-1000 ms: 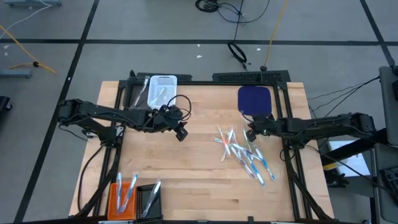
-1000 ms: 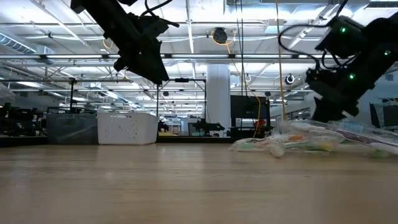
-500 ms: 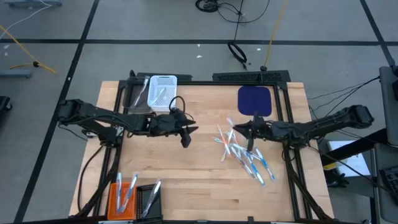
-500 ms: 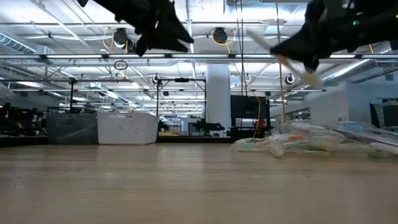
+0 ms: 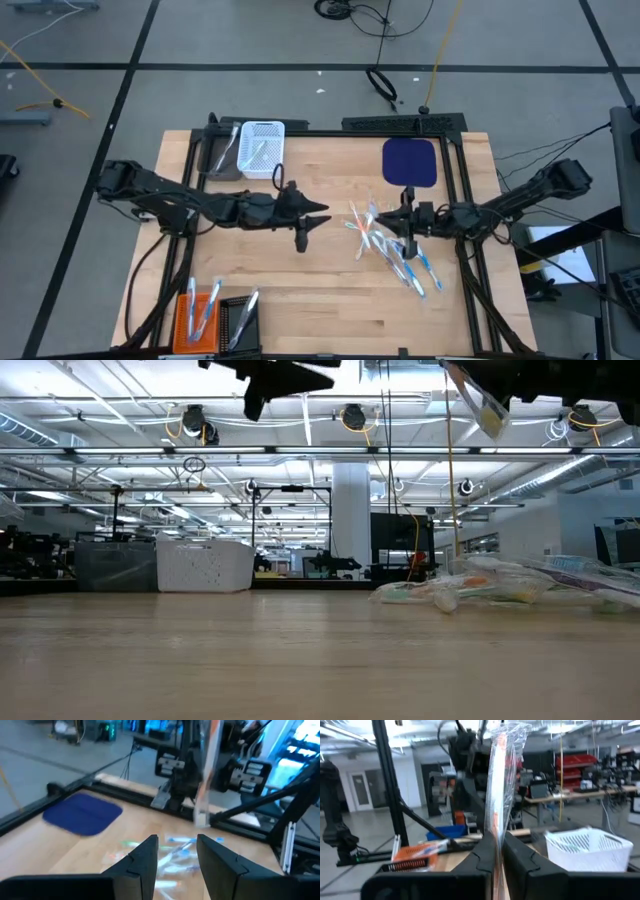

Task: Pick & Place Toothbrushes
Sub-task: Put the orange toothbrush into the black bin

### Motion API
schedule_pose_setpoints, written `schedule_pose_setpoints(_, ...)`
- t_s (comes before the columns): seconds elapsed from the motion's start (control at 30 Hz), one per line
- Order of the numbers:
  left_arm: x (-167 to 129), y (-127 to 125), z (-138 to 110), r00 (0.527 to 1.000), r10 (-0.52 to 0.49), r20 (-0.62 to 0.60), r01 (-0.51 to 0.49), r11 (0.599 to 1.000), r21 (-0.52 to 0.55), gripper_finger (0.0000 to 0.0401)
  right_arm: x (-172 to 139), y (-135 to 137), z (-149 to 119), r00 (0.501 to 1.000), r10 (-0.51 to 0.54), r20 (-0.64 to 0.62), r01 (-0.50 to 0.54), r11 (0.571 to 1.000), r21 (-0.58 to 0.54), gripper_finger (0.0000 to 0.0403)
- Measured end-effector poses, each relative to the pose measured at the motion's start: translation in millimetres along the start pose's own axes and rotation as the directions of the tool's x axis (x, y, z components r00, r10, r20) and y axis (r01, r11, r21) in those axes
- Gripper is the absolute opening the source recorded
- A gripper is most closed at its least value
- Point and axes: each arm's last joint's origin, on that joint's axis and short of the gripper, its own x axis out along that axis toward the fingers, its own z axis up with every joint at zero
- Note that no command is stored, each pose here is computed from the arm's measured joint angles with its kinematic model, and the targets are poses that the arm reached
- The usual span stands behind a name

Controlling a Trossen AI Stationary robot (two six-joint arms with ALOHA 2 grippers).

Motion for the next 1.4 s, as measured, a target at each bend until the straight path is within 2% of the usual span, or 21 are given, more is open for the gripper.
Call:
schedule_pose_setpoints(0.17,17,-9,-14,0.998,-0.034,0.050,0.033,0.999,0.009,0.0136,3,4,-1,0.999,0.019,0.048,-0.019,1.000,-0.005,0.0009)
schedule_pose_setpoints(0.33,37,-15,-34,0.993,-0.059,0.105,0.057,0.998,0.016,0.0136,6,7,0,0.991,0.095,0.094,-0.094,0.996,-0.011,0.0009)
schedule_pose_setpoints(0.53,55,-16,-52,0.977,-0.077,0.197,0.077,0.997,0.007,0.0136,7,8,-1,0.990,0.097,0.104,-0.095,0.995,-0.016,0.0009)
schedule_pose_setpoints(0.7,61,-18,-64,0.975,-0.090,0.205,0.091,0.996,0.005,0.0136,6,9,0,0.989,0.098,0.111,-0.097,0.995,-0.014,0.0009)
schedule_pose_setpoints(1.0,56,-30,-63,0.957,-0.124,0.262,0.118,0.992,0.040,0.0136,6,9,0,0.989,0.099,0.113,-0.098,0.995,-0.012,0.0009)
schedule_pose_setpoints(1.4,57,-27,-59,0.949,-0.113,0.293,0.107,0.994,0.037,0.0136,5,12,1,0.985,0.117,0.126,-0.113,0.993,-0.038,0.0009)
